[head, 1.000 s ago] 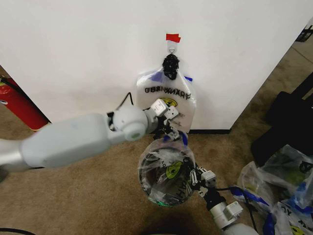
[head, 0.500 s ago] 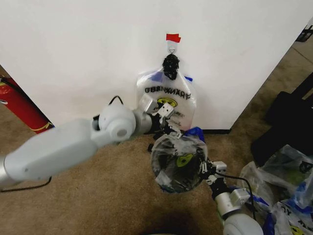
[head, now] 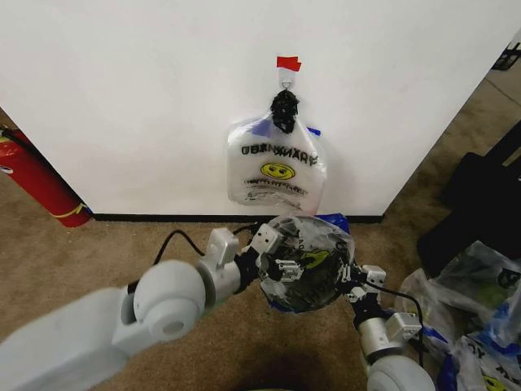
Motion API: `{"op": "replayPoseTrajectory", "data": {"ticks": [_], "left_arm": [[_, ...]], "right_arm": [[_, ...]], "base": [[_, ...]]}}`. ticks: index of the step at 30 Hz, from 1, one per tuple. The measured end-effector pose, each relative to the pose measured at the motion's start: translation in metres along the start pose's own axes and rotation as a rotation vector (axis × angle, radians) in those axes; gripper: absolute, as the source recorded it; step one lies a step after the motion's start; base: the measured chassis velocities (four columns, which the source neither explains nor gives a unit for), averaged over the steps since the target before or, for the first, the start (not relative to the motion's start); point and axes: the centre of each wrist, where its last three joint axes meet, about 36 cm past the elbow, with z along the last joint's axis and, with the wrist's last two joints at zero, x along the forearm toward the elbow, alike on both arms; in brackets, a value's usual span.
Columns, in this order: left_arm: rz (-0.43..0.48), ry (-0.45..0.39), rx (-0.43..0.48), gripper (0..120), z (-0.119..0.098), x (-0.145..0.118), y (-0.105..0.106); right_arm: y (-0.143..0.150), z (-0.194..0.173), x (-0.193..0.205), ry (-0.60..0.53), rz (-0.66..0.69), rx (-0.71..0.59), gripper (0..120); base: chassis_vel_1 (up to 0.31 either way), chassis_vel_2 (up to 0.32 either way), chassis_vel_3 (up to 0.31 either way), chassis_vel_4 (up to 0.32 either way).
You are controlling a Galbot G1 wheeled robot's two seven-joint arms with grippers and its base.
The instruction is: Pick up the garbage bag from the wall and place it over the trash bin.
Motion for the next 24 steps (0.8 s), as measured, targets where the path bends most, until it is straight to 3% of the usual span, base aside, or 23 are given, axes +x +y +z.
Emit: {"op": "replayPoseTrajectory", "data": {"ticks": [16,24], "left_arm": [[-0.122,0.093,0.046,0,0.013,-0.043,0.012],[-0.156,0.093,0.044,0,0.029,-0.073,0.017]], "right_arm": [[0.008,-0.006,0.015,-0.038,-0.018,0.035,0],[0.010,-0.001,0.016,-0.044,-0.026,0.054,0]], "base": [[0.000,0.000,0.000,0.000],[0.000,0.000,0.000,0.000]]}}
